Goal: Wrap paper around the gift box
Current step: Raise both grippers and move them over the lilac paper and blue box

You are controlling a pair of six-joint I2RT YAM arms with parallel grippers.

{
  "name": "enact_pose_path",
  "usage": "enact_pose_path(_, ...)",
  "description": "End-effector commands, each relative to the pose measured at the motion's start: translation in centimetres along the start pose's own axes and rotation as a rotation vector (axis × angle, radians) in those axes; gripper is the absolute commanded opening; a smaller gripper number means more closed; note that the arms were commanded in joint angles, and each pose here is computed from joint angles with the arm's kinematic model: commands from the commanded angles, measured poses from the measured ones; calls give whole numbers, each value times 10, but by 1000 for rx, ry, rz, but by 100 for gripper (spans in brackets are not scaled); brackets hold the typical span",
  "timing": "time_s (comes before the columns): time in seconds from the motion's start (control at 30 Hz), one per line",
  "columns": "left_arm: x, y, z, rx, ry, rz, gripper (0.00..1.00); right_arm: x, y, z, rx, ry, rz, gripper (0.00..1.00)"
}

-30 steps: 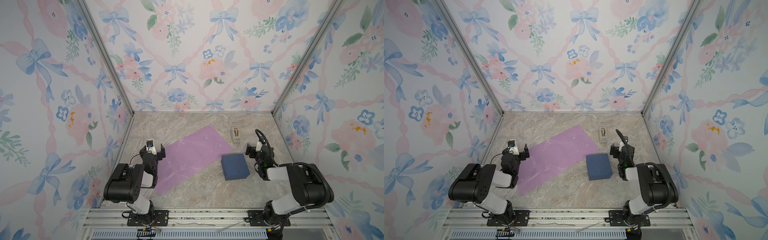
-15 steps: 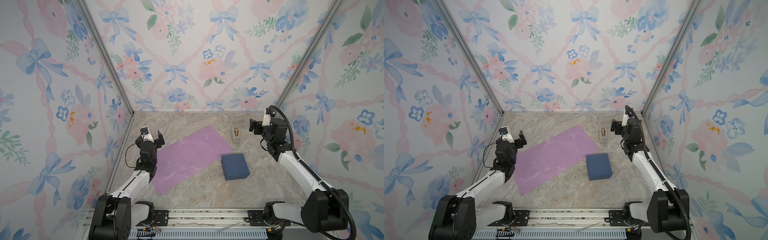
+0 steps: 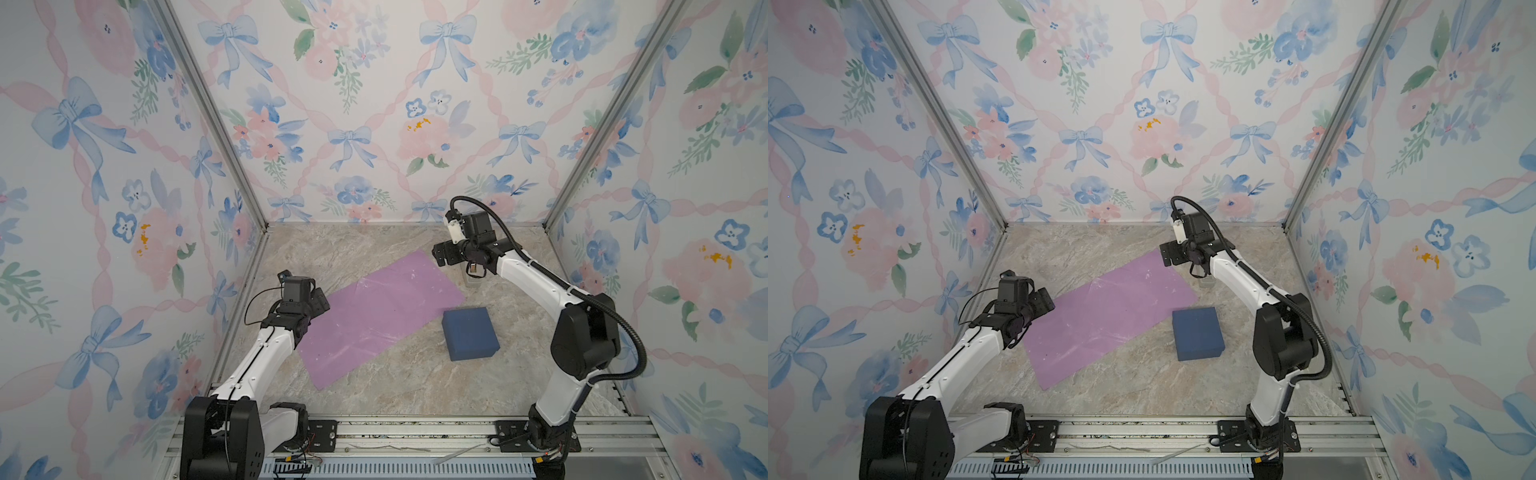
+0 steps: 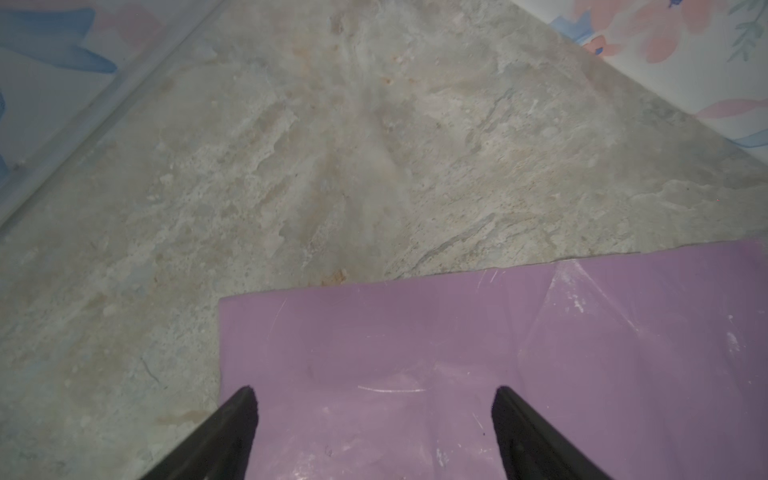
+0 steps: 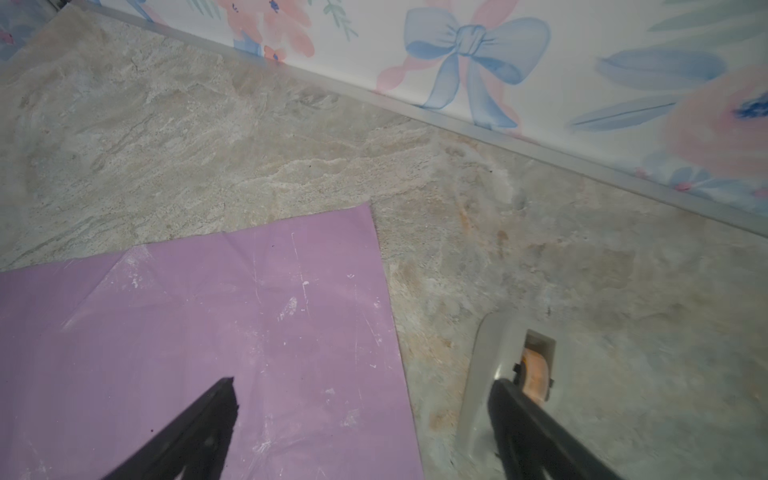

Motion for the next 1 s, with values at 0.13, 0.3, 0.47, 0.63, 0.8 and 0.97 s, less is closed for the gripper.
enact_pose_path(0.13,-10,35,45,183,193,-49,88,-57,18,24,-43,194,-51,96)
enact_pose_path(0.3,-19,44,48,223,227,-82,87,-89,19,37,-35,259,-28,96)
enact_pose_path(0.47,-21,48,62,262,256,-101,87,-107,10,57,-21,354,26,96)
enact_pose_path(0.63,-20,64,74,295,256,-160,88,-111,9,84,-21,419,16,96)
enact_pose_path(0.8,-25,74,83,318,281,-198,89,-109,10,97,-34,441,3,96)
enact_pose_path(0.97,-32,71,85,304,302,-182,88,-107,10,113,-36,492,-2,96)
Point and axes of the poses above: each gripper's point midway between its finger pads, its own x axis back along the fingers, its own y axis along the line the jaws close on, z = x × y, the point moved 2 cm from there along x, back along the fingers, and after that the axes turned 8 degrees about -x, right-handed, at the moved point
